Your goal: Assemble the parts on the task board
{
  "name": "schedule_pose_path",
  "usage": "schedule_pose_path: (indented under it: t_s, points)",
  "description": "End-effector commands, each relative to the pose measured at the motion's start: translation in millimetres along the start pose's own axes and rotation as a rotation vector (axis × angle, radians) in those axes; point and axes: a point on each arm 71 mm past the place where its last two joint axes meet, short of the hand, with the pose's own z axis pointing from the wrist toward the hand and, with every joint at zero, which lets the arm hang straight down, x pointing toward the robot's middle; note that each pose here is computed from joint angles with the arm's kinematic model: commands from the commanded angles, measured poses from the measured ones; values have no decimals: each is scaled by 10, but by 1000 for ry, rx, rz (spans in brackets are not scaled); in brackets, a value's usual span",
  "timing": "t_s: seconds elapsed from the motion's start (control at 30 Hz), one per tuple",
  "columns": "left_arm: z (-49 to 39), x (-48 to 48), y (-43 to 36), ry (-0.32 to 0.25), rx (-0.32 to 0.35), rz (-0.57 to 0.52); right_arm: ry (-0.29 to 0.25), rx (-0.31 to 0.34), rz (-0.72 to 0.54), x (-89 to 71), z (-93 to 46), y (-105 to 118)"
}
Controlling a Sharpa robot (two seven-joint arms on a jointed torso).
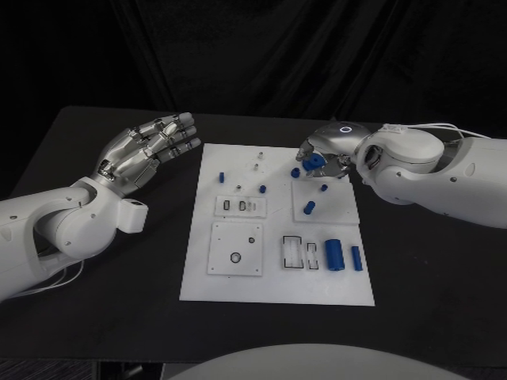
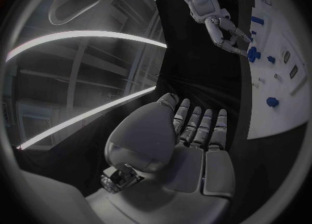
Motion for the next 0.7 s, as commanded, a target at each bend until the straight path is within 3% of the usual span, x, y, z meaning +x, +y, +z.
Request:
schedule_pose_path:
  t_s: [0.03,0.37,0.7]
  points:
    - [-16,13,-132,14,168,-11,-47,3,-41,8,17,11]
    - [-25,5,-128,1,159,-38,-116,0,-47,57,97,69]
    - [-7,18,-115,23,154,-31,-119,-2,-42,126,142,101]
